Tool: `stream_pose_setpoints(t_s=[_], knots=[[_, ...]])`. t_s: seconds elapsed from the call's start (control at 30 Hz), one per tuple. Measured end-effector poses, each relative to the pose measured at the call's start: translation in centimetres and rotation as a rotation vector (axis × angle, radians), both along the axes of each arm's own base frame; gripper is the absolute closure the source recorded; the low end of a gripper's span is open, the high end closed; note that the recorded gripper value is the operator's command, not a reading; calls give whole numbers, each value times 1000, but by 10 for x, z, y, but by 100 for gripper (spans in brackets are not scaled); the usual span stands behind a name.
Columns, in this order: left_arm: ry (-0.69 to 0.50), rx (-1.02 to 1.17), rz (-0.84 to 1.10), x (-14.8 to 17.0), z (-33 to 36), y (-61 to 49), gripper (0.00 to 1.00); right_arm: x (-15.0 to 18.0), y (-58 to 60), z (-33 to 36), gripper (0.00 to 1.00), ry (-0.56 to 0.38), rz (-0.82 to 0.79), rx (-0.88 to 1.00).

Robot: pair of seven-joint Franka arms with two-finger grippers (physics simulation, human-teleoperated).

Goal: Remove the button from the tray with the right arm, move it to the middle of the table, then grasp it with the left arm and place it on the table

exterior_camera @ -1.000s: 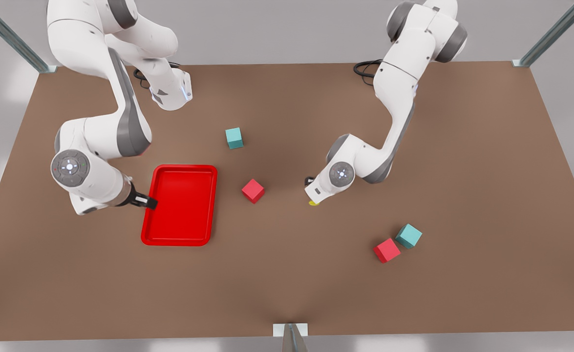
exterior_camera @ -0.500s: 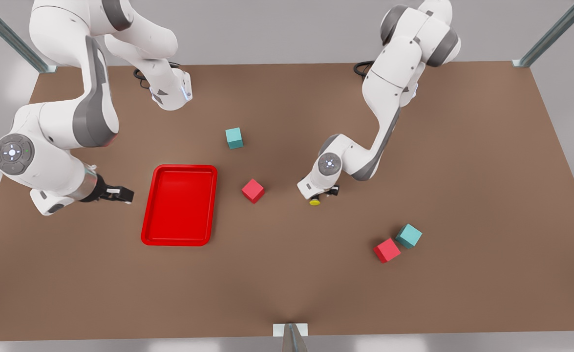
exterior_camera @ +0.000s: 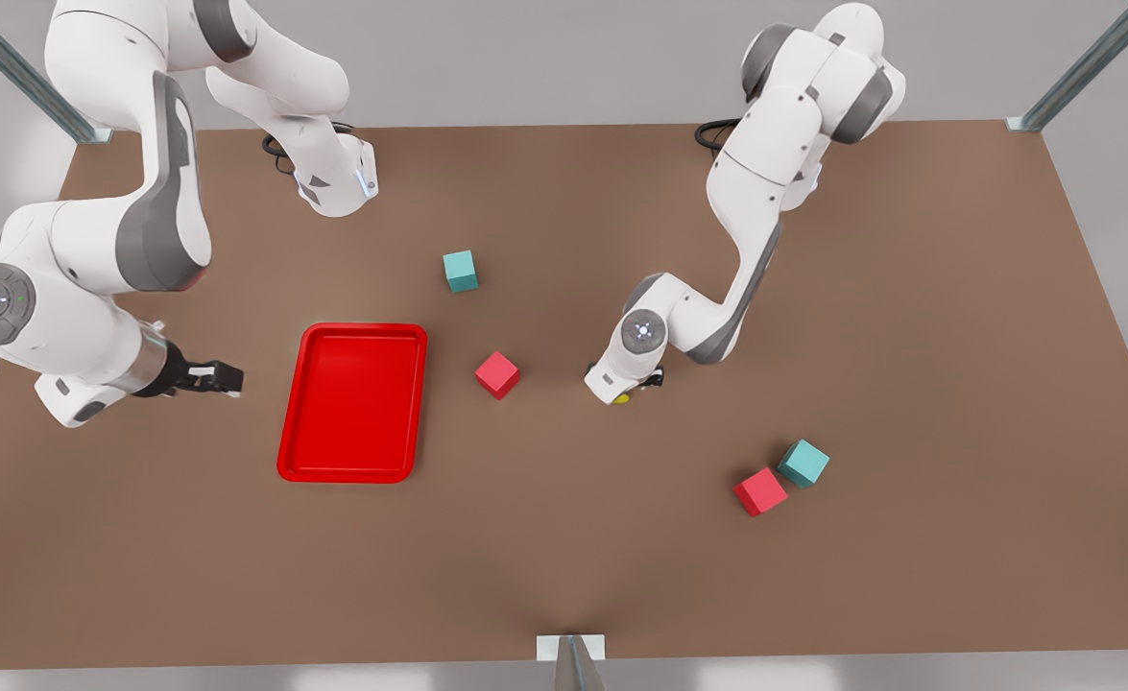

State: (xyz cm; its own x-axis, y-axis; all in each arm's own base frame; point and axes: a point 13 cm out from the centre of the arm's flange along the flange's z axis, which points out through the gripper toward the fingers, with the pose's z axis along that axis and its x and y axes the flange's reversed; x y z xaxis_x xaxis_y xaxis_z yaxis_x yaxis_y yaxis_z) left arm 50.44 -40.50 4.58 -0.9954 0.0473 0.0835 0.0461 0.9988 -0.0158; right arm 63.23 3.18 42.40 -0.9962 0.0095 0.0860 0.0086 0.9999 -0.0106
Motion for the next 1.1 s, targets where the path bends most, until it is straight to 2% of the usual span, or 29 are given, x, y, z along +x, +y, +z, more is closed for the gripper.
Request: stream_pose_setpoints(t_s=[0.1,0.23,0.53,0.57,0.63,0.67,0.8,0.93,1.1], knots=[[2,5,24,-1,-5,0,0,-6,-2,5,0,8,19,-18],[-18,5,35,7,-3,-4,0,-40,0,17,0,37,46,-52],[-18,25,42,2,-8,-4,0,-40,-19,38,0,13,38,-52],[-18,26,43,2,-8,-4,6,-40,-19,39,0,14,38,-53],[-17,27,46,1,-8,-3,28,-40,-21,39,0,14,33,-53],[-17,28,48,1,-8,-3,33,-40,-22,39,0,15,31,-53],[-17,28,56,2,-8,-3,33,-40,-23,39,0,16,28,-54],[-17,29,62,2,-7,-3,43,-40,-25,39,0,16,25,-56],[-16,29,69,2,-7,-3,45,-39,-28,41,0,11,19,-57]])
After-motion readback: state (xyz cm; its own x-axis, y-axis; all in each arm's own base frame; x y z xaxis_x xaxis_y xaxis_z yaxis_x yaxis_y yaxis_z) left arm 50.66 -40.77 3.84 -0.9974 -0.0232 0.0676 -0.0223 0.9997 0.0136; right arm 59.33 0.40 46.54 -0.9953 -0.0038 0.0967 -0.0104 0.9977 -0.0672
